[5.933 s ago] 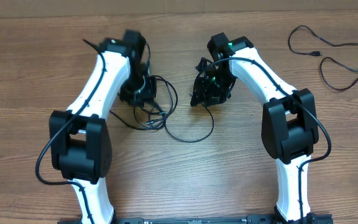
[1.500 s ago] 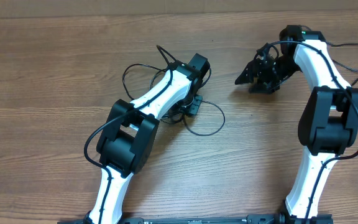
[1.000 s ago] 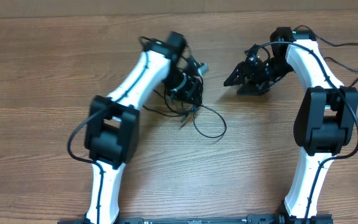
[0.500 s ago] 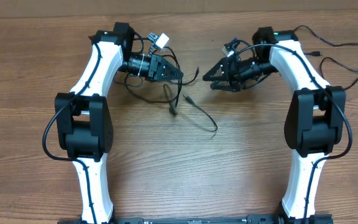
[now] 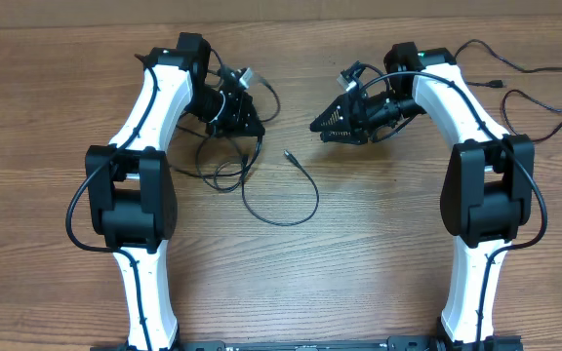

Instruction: Untangle cables

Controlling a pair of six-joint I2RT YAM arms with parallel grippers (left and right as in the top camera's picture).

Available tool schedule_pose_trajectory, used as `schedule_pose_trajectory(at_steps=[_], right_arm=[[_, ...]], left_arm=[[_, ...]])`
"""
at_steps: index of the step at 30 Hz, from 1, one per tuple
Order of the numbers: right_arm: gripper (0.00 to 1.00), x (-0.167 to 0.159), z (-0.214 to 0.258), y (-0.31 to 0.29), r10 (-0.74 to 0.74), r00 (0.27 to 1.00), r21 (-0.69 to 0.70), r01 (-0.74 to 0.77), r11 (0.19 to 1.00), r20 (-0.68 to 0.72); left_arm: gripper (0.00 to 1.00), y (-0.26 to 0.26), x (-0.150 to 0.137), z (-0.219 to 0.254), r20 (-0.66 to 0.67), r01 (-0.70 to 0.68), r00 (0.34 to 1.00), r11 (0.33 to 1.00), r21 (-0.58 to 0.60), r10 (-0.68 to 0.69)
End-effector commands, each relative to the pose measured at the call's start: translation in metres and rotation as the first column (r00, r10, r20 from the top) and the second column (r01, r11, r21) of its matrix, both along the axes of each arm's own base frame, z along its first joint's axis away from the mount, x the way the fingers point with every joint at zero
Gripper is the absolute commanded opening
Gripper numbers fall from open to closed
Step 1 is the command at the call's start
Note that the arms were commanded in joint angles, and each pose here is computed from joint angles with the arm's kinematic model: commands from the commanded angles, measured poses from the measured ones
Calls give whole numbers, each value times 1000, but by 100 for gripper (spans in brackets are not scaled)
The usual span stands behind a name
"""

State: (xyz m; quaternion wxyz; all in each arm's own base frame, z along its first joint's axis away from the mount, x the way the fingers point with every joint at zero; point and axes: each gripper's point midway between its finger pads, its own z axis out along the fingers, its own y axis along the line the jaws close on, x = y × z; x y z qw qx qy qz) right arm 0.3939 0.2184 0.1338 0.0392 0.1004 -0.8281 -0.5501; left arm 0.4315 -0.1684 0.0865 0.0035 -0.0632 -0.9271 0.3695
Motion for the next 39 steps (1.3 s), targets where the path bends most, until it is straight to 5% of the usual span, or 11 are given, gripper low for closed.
schedule_pose_trajectory(at_steps=[1, 8, 17, 18, 22, 28, 33, 35, 39], right_arm=[[52, -12, -2, 14, 48, 999, -33, -47, 998, 18], [52, -19, -39, 49, 83, 996, -284, -72, 956, 28], [62, -22, -67, 77, 144, 980, -492, -60, 869, 136], [73, -19, -70, 71, 142, 979, -520, -46, 853, 146], [98, -6, -75, 51, 106, 981, -559, 1, 829, 161], [100, 6, -75, 34, 64, 985, -558, 38, 829, 161], [100, 6, -75, 34, 62, 985, -558, 39, 829, 161], [100, 6, -75, 34, 62, 985, -558, 39, 829, 161], [100, 6, -75, 33, 62, 985, -558, 39, 829, 161]], left_arm=[[4, 15, 10, 2, -36, -89, 995, 996, 13, 90], [6, 43, 16, -6, -68, -186, 979, 978, 90, 193], [43, 71, 10, -22, -86, -225, 963, 938, 265, 255], [48, 73, 11, -22, -89, -232, 961, 936, 265, 264], [50, 85, 14, -18, -94, -266, 950, 931, 251, 297], [54, 99, 34, 24, -87, -354, 928, 930, 96, 362], [61, 139, 25, 8, -107, -454, 853, 826, 334, 511], [47, 137, 14, 5, -126, -413, 863, 827, 381, 489], [44, 132, -22, -3, -162, -222, 919, 811, 541, 359]])
